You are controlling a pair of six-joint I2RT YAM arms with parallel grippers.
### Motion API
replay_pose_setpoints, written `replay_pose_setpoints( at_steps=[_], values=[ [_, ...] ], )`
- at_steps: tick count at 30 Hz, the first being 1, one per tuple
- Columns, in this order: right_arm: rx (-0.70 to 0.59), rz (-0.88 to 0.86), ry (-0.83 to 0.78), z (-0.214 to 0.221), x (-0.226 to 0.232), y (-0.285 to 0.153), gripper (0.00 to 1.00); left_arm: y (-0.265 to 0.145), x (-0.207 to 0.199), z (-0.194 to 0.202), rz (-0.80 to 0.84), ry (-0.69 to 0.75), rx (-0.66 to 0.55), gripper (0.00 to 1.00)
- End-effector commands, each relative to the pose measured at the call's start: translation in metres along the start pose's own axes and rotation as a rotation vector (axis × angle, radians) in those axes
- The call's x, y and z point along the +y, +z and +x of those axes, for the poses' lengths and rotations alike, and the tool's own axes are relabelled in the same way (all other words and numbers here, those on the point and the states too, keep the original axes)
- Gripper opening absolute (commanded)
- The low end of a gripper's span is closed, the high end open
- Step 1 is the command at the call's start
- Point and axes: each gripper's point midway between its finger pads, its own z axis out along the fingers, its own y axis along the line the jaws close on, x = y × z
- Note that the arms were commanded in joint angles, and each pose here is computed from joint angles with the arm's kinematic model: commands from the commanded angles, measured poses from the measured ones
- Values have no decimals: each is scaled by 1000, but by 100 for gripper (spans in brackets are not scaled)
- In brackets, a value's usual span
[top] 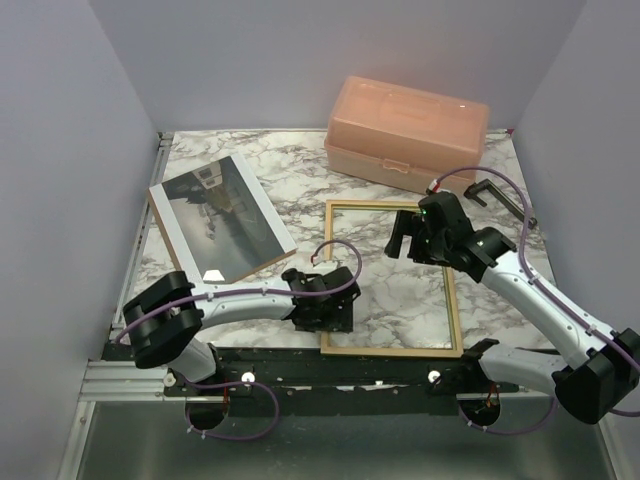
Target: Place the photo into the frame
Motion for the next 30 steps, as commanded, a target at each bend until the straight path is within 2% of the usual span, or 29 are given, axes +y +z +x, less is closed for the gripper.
replay_pose_setpoints(
  at_steps=[1,6,12,20,26,30],
  values=[
    [-11,-98,3,2,14,4,100,-21,-25,-17,179,15,-51,86],
    [-21,-191,20,4,29,9,100,-36,-30,-39,346,-22,-98,91],
    [103,-334,17,21,61,22,100,-50,1,-67,433,-99,-191,94],
    [206,-457,17,20,100,48,100,-65,87,-89,368,-242,-322,96],
    [232,-508,12,13,131,69,100,-83,156,-103,187,-369,-423,94],
    [252,-532,2,9,153,88,100,-96,177,-110,108,-408,-456,93]
  ],
)
